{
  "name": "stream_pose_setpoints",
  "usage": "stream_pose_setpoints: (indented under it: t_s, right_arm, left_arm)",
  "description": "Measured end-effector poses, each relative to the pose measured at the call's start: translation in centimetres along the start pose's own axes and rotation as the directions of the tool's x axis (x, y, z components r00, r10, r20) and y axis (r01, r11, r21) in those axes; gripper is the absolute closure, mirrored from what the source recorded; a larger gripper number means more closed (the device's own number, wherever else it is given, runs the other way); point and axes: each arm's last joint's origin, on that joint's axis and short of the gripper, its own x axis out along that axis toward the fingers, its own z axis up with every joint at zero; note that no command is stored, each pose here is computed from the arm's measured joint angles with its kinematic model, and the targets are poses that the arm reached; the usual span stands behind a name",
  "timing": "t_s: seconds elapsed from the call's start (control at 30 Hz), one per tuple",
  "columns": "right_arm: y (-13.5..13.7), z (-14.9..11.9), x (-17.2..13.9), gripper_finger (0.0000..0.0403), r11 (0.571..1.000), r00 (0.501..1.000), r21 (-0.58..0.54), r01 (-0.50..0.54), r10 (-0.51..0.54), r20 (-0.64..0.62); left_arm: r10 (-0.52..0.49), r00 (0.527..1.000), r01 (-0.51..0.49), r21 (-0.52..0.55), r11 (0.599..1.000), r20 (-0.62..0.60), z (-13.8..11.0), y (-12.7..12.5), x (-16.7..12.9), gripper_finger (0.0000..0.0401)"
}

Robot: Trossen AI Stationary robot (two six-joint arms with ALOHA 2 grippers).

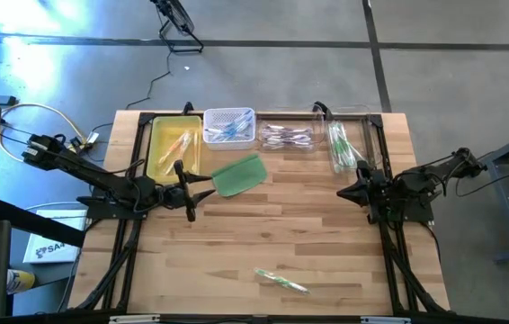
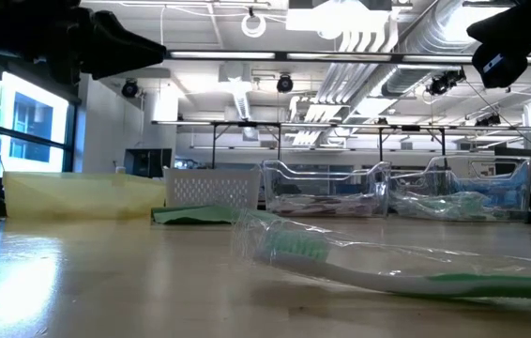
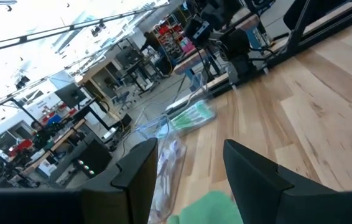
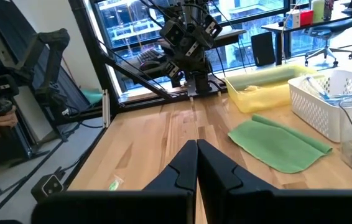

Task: Pick & Place Toothbrushes
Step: Put the green toothbrush into the right transparent bin

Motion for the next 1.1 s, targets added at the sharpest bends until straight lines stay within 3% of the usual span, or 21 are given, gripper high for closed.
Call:
stream_pose_setpoints:
  t_s: [0.37,0.63,0.87,1.1]
  right_arm:
    - [0.18,-0.03,-0.01,0.0401,0.998,0.998,-0.003,-0.062,0.062,-0.016]
    - [0.20,-0.03,-0.01,0.0401,0.998,0.997,-0.009,-0.069,0.069,-0.018]
    - [0.22,-0.03,-0.01,0.0401,0.997,0.997,-0.007,-0.074,0.074,-0.018]
    - [0.61,0.45,0.53,0.0401,0.995,0.995,0.009,-0.101,0.101,0.017]
  left_arm:
    - [-0.006,1.000,0.005,-0.085,0.996,-0.006,-0.07,-0.05,0.00,0.0224]
    - [-0.115,0.993,0.114,-0.064,0.991,-0.014,-0.53,-0.67,-0.04,0.0224]
    - [-0.097,0.995,0.098,-0.198,0.975,0.014,-0.24,-0.48,-0.02,0.0224]
    - [-0.096,0.995,0.097,-0.209,0.973,0.017,-0.20,-0.46,-0.01,0.0224]
